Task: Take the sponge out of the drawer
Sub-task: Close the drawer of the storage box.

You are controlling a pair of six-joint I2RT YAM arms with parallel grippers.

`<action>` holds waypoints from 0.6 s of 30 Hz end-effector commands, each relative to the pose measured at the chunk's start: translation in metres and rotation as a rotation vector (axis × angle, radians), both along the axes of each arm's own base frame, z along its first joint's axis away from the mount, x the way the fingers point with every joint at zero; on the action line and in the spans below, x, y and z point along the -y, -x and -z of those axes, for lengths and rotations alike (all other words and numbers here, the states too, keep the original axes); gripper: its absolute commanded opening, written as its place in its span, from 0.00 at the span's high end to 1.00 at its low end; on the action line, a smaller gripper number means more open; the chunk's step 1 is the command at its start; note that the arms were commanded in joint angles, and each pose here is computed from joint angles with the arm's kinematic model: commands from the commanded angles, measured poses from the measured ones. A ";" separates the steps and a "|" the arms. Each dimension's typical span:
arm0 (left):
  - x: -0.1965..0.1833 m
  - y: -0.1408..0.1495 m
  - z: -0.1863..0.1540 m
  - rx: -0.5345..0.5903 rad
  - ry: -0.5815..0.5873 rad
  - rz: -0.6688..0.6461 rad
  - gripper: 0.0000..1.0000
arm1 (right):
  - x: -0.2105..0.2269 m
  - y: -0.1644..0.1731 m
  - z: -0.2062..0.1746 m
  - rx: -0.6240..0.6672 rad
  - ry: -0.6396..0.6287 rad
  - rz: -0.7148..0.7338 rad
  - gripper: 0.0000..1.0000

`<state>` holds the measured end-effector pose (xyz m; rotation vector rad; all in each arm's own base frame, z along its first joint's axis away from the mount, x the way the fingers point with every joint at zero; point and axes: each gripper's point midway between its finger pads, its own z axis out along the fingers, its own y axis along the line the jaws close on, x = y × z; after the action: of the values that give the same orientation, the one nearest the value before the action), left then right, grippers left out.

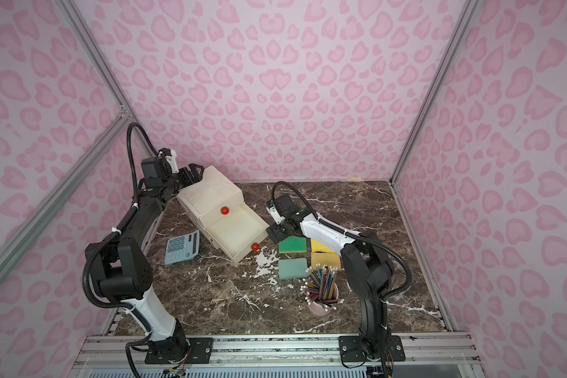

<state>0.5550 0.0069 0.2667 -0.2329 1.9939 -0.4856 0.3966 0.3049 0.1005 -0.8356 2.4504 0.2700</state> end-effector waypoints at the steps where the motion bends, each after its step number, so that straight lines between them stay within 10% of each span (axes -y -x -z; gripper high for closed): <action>1: 0.008 0.007 0.019 -0.076 0.029 0.048 0.02 | -0.018 -0.012 -0.005 0.025 -0.065 -0.004 0.11; 18: 0.020 0.008 0.034 -0.109 0.051 0.126 0.00 | -0.101 -0.075 -0.015 0.160 -0.175 0.010 0.05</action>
<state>0.5604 -0.0075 0.2660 -0.1239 1.9784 -0.5631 0.4578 0.3994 0.1133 -0.7892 2.2828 0.4317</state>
